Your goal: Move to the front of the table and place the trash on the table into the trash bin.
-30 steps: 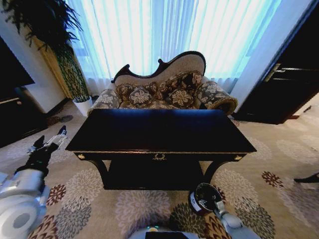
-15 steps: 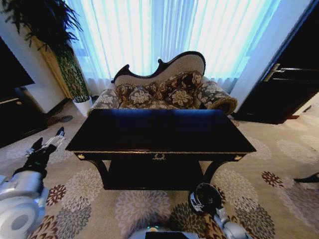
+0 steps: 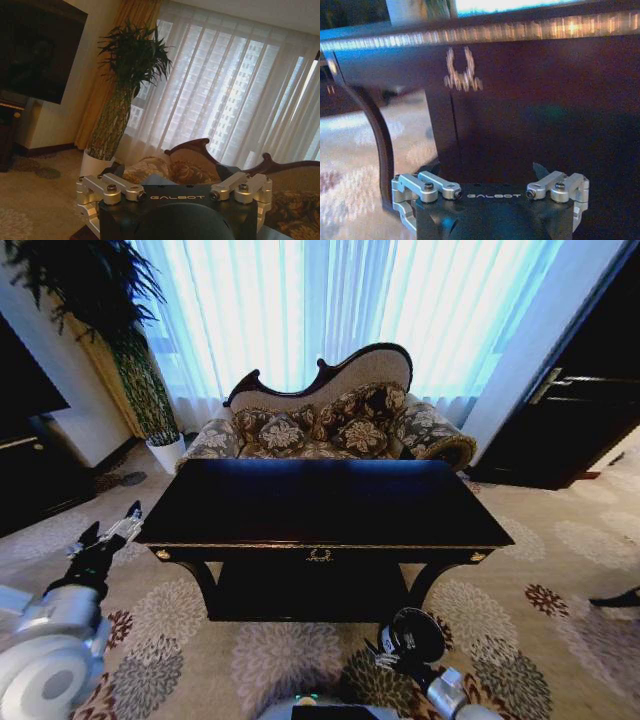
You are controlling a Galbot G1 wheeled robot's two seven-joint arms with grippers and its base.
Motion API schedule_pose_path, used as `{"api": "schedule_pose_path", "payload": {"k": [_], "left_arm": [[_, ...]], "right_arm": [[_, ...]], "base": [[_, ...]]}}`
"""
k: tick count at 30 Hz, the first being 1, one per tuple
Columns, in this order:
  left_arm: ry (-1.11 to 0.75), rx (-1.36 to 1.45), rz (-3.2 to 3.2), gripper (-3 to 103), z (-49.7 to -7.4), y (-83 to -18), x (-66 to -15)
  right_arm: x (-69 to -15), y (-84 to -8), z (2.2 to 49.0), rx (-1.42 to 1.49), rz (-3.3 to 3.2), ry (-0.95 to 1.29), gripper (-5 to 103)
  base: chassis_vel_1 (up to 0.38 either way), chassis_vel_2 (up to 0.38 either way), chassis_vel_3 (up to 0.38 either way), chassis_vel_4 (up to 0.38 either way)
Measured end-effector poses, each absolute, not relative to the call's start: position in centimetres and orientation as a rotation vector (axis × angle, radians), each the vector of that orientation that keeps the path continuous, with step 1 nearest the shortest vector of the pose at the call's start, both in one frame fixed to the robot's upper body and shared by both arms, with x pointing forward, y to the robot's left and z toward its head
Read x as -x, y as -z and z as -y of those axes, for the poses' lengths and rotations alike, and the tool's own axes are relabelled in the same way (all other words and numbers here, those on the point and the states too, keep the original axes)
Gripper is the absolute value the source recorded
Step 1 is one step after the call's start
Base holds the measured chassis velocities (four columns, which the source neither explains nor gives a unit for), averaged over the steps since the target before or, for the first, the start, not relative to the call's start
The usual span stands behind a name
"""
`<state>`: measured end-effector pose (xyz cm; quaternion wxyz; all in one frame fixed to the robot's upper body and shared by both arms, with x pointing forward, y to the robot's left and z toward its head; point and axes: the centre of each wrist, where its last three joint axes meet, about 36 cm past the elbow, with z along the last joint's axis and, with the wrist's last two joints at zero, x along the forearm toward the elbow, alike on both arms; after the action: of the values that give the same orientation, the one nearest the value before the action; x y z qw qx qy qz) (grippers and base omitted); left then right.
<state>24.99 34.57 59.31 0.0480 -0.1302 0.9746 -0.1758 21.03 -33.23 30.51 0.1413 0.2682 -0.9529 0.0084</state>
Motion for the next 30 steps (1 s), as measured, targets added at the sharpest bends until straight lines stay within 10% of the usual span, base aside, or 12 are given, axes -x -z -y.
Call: {"api": "schedule_pose_path", "payload": {"k": [30], "left_arm": [[0.422, 0.061, -2.840, 100, -34.7, -60.2, -25.6]], "right_arm": [[-33.3, -49.8, 30.1, -0.368, 3.389, 0.249, 100]], "base": [[0.000, 0.000, 0.000, 0.000]]}}
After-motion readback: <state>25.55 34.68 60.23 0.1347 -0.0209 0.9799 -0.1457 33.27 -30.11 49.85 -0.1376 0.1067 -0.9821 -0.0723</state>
